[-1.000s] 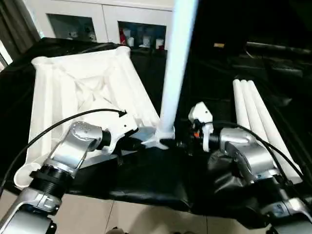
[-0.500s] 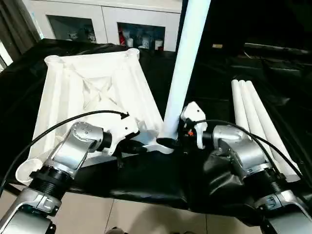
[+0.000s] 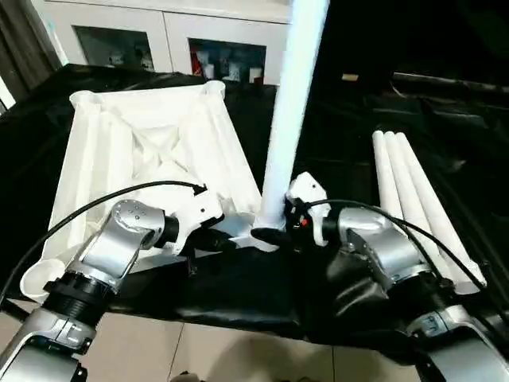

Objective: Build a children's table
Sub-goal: Rotate leg to tighten

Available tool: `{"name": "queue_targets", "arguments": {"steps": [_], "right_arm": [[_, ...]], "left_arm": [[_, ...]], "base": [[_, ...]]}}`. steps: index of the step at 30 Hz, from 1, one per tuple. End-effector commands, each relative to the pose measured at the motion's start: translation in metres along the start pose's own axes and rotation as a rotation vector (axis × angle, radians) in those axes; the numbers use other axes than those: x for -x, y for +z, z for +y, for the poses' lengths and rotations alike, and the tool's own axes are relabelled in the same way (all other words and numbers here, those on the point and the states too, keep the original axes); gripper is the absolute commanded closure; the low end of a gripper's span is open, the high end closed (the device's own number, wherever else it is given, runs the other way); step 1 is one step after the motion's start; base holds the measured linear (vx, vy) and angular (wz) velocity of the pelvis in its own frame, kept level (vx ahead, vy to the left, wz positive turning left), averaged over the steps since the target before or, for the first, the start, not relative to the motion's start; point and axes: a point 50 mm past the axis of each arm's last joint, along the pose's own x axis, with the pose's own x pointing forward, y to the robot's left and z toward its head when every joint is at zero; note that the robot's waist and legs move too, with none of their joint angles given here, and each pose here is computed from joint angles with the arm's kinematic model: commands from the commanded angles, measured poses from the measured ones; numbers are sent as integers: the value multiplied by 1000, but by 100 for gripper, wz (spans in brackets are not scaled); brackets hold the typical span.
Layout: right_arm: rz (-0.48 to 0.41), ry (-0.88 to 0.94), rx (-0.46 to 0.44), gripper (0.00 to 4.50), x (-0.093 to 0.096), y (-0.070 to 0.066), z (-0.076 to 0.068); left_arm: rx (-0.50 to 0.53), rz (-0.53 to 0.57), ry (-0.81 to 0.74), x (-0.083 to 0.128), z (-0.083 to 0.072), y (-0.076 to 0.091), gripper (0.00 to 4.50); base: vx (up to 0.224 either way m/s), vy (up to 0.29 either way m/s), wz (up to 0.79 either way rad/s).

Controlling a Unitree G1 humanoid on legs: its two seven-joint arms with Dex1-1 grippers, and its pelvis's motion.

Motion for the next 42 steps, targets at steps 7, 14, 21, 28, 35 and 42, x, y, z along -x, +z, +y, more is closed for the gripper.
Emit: {"name": "queue_targets", "arguments": {"steps": [7, 14, 21, 28, 35, 42], "right_arm": [[20, -34, -18, 154, 0, -6, -5], [4, -352, -284, 173, -16, -33, -11], [80, -636, -347, 173, -51, -37, -1], [49, -666, -355, 173, -58, -29, -3], [-81, -590, -297, 70, -46, -10, -17], [-86, -352, -106, 56, -13, 1, -24]], "left_arm": [[-1, -45, -2, 0, 0, 9, 450], [115, -42, 204, -18, 15, 8, 450], [196, -30, 377, -49, 24, 22, 450], [190, -5, 386, -55, 23, 24, 450], [134, -22, 329, -43, 20, 15, 450], [55, -49, 232, -25, 16, 7, 450]], "base": [[0, 0, 0], [0, 0, 0], [0, 0, 0], [0, 0, 0], [0, 0, 0], [0, 0, 0]]}}
